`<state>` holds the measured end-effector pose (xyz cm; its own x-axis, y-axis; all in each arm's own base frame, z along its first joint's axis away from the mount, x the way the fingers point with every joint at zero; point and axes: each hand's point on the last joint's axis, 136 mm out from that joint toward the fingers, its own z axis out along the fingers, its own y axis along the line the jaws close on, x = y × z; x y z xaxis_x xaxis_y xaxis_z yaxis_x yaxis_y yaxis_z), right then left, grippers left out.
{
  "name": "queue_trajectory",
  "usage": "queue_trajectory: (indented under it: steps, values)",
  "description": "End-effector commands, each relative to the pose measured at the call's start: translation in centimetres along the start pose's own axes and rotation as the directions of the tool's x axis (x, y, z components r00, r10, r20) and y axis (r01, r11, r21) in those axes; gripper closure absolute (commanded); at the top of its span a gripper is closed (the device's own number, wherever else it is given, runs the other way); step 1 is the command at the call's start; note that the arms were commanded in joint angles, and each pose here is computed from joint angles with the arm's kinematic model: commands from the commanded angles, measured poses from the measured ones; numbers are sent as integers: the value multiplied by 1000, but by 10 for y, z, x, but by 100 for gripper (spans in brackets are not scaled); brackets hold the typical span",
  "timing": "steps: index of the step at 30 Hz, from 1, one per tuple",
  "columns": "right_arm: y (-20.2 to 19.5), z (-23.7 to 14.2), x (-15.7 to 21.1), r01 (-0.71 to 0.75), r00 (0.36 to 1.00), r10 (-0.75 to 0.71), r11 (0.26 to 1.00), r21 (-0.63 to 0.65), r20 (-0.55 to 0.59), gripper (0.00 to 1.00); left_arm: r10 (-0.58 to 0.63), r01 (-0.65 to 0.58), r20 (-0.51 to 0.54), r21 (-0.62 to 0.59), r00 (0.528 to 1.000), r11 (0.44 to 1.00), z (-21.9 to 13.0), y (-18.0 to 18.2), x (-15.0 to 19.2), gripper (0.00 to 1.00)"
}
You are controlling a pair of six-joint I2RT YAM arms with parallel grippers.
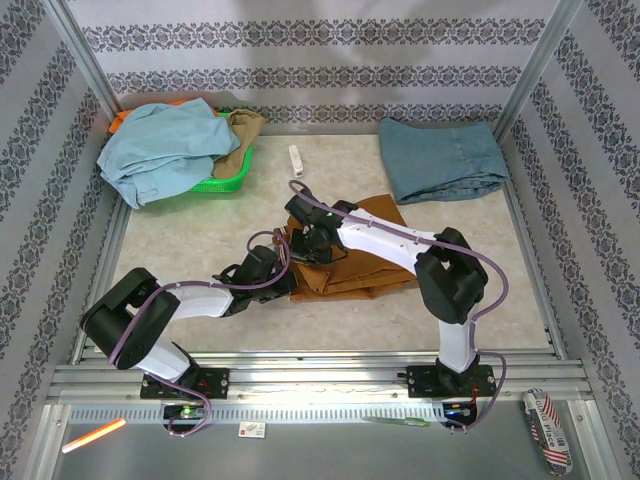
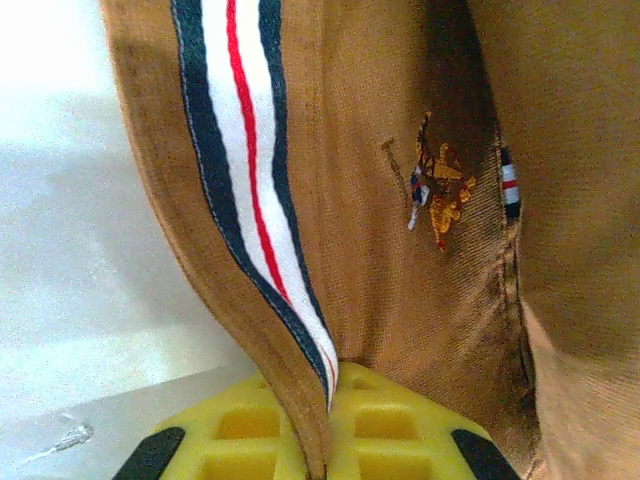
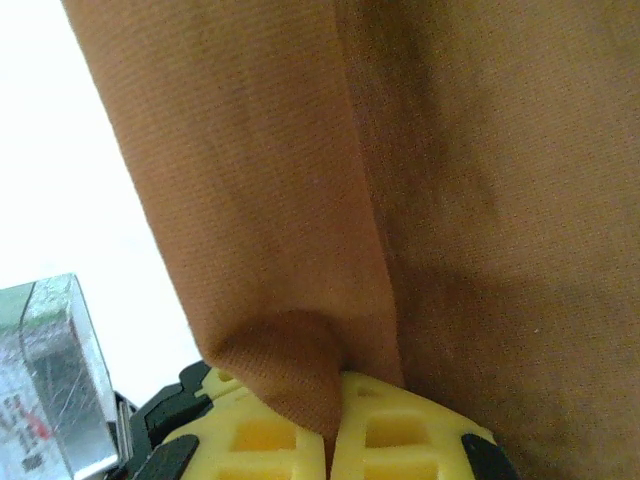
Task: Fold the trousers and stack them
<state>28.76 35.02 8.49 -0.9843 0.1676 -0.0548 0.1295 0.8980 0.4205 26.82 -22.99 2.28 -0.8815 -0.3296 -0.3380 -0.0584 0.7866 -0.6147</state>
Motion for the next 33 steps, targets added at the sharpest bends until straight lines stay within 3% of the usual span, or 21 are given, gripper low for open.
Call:
queue_trajectory:
  steps: [1, 5, 8, 15, 21, 27, 30, 33]
  values:
    - [21, 10, -4, -11, 1000, 13, 997, -80, 23, 99, -5, 6, -77, 16, 997, 1000, 3, 2, 22, 91]
    - [19, 17, -3, -42, 999, 43, 991, -129, 5, 85, -33, 33, -73, -8, 997, 999, -8, 10, 25, 48]
    - [20, 16, -6, -72, 997, 71, 980, -185, -15, 66, -65, 60, -69, -68, 995, 996, -23, 26, 32, 36]
    - [39, -6, -10, -99, 994, 80, 931, -352, -68, 53, -80, 80, -3, -85, 997, 993, -69, 33, 31, 31]
    - [26, -55, -19, -86, 996, 85, 896, -435, -23, 47, 10, -4, 93, -70, 996, 998, -114, -2, -4, 31]
    - [-23, -100, -36, -89, 990, 129, 893, -440, 63, 47, 136, -133, 100, -35, 986, 990, -117, -65, -45, 32]
    - [-66, -117, -43, -112, 979, 170, 910, -399, 115, 48, 156, -158, 90, 17, 984, 987, -99, -99, -62, 34]
    - [-123, -130, -49, -166, 953, 239, 926, -338, 185, 57, 172, -175, 59, 49, 983, 983, -72, -126, -71, 36]
